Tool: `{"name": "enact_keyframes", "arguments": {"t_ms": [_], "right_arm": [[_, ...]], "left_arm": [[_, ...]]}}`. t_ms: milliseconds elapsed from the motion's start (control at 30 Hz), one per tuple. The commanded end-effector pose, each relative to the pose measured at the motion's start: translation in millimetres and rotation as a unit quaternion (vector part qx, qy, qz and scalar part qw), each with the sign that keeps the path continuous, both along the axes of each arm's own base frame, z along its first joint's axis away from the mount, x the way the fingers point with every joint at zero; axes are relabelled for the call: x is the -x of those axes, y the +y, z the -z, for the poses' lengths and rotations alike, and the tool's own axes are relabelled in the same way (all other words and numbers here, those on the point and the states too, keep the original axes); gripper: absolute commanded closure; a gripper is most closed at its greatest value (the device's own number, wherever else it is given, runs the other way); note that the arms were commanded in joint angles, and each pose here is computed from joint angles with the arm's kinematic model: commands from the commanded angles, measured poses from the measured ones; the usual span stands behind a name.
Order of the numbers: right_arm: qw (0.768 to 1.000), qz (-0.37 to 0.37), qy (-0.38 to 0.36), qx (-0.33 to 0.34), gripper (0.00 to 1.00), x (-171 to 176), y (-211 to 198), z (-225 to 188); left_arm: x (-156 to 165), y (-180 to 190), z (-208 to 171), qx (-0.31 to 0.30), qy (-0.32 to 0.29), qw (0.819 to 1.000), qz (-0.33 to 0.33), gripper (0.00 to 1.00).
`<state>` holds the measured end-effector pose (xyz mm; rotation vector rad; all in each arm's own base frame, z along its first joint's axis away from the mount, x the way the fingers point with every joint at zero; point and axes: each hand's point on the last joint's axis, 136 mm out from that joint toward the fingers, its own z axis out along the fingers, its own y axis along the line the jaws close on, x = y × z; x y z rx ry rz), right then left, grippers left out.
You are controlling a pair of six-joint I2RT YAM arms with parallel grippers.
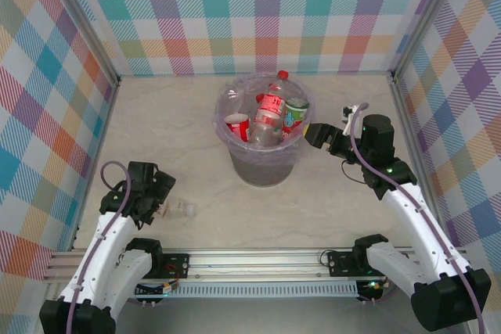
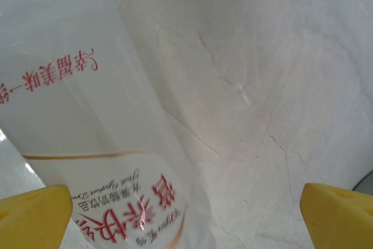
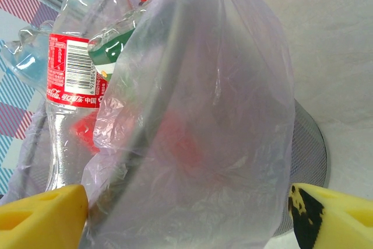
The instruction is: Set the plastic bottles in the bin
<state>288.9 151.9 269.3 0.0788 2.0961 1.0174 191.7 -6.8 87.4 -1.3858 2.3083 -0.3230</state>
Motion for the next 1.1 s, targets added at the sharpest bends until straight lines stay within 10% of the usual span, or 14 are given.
{"name": "enact_keyframes", "arguments": {"t_ms": [0, 333, 700, 1067], "right_arm": [[1.0, 0.0, -0.011, 0.014, 0.11, 0.0, -1.9, -5.8], [1.0, -0.003, -0.008, 0.012, 0.11, -0.4, -0.8, -4.6], [1.0, 0.0, -0.005, 0.013, 0.11, -0.6, -1.4, -3.2], [1.0, 0.001, -0.007, 0.012, 0.11, 0.8, -2.1, -5.2]], "left_arm": [[-2.2, -6.6, 10.7, 0.038, 0.001, 0.999, -0.025, 0.0], [-13.4, -9.0, 33.0, 0.053, -0.004, 0.998, -0.043, 0.03], [-23.0, -9.0, 41.9, 0.049, -0.005, 0.998, -0.039, 0.3], [-45.2, -1.7, -17.2, -0.018, -0.052, 0.998, 0.032, 0.42]]}}
